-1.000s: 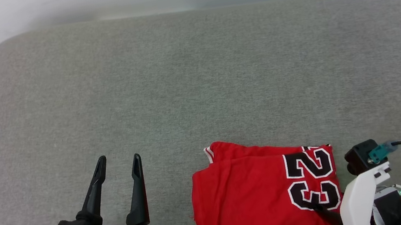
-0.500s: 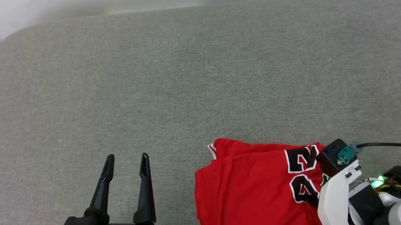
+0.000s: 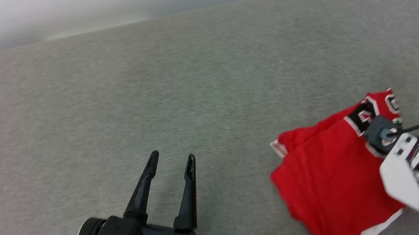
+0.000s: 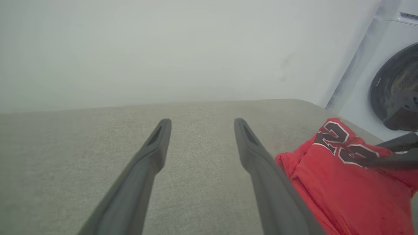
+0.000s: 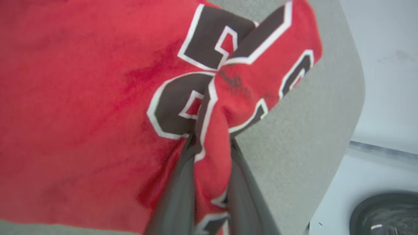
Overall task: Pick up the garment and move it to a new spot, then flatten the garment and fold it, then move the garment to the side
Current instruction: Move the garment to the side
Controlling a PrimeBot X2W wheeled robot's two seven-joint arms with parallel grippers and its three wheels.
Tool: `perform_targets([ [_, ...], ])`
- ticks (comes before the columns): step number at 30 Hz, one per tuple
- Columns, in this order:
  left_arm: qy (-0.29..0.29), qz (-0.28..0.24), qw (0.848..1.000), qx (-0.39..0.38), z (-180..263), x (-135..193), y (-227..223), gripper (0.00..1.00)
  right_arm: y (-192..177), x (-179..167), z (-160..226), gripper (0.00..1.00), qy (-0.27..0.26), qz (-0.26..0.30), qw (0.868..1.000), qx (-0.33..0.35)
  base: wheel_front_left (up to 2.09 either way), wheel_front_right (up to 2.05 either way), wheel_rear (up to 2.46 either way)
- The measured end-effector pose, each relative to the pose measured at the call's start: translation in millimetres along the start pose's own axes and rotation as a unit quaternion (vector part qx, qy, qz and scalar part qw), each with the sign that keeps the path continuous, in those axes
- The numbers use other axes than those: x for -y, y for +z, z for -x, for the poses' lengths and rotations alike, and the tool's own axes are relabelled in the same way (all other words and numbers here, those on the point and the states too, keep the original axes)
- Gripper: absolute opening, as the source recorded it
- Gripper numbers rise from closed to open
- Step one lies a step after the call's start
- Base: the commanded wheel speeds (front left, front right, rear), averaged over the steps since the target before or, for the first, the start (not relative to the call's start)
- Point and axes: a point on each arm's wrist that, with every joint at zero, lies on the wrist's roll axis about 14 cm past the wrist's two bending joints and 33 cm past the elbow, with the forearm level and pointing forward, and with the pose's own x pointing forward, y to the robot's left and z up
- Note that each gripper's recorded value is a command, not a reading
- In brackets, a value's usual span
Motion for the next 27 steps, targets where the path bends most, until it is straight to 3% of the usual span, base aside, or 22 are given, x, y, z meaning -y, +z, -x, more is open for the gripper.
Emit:
perform_targets([
  [7, -0.086, 0.012, 0.996, -0.008, -40.0, 39.4, -19.7, 1.00, -57.6, 82.1, 17.8, 0.00, -0.089, 0.027, 0.993, -0.076, 0.00, 0.00, 0.00],
  [11, -0.129, 0.017, 0.991, -0.020, -58.4, 55.6, -39.7, 1.00, -94.2, 127.7, 22.3, 0.00, -0.138, 0.008, 0.983, -0.123, 0.00, 0.00, 0.00],
  [20, -0.195, 0.036, 0.979, -0.037, -86.7, 76.5, -81.5, 1.00, -168.2, 180.4, 25.8, 0.00, -0.196, -0.001, 0.956, -0.217, 0.00, 0.00, 0.00],
  [27, -0.212, 0.051, 0.975, -0.049, -93.3, 78.1, -105.2, 1.00, -216.1, 206.7, 27.0, 0.00, -0.236, -0.046, 0.934, -0.263, 0.00, 0.00, 0.00],
])
